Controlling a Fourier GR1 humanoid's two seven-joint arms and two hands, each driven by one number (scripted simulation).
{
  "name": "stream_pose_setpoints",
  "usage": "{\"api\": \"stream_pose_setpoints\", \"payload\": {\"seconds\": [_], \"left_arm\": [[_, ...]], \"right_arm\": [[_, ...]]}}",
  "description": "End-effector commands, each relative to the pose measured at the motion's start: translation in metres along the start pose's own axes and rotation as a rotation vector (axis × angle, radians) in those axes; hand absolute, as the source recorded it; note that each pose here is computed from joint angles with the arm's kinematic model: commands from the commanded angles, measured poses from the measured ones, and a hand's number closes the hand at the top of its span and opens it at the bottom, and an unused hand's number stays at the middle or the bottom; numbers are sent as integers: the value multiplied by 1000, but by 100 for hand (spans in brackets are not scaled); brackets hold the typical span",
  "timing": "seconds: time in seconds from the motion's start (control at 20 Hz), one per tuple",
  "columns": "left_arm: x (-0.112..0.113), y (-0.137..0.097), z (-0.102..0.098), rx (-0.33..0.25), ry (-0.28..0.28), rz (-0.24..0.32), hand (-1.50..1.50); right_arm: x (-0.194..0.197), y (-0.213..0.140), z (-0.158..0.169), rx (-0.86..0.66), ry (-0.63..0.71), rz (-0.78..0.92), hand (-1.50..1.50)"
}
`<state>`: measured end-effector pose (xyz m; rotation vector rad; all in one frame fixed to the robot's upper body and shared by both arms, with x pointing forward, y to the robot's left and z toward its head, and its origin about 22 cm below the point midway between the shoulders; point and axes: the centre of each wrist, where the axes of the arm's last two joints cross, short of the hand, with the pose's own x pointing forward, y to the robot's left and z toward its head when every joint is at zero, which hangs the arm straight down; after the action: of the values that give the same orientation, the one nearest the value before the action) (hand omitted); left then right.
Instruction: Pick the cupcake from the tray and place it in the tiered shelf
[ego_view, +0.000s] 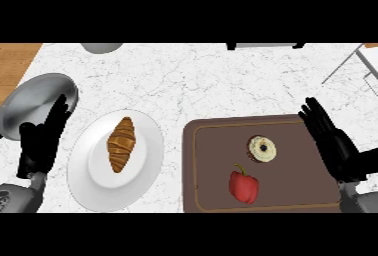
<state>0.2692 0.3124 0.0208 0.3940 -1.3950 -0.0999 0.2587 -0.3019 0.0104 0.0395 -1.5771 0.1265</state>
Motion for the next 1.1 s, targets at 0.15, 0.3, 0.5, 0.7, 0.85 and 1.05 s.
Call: {"api": "stream_pose_setpoints", "payload": {"seconds": [0.15, 0.3, 0.5, 0.7, 0.85, 1.05], "left_arm": [[-33, -23, 18, -37, 195, 110, 0], [-39, -22, 22, -73, 259, 179, 0], [-59, -35, 33, -126, 327, 238, 0], [-36, -23, 11, -163, 308, 250, 0], [-46, -20, 19, -141, 329, 255, 0], [-49, -32, 32, -134, 310, 246, 0]], "right_arm": [[57, -58, 3, -188, -188, 211, 150], [57, -136, 39, -384, 84, 692, 150], [30, -108, 48, -454, 126, 359, -150], [66, -96, 49, -286, 23, 380, -150], [59, -101, 65, -132, 39, 400, -150], [94, -79, 72, -9, 96, 422, -150]]}}
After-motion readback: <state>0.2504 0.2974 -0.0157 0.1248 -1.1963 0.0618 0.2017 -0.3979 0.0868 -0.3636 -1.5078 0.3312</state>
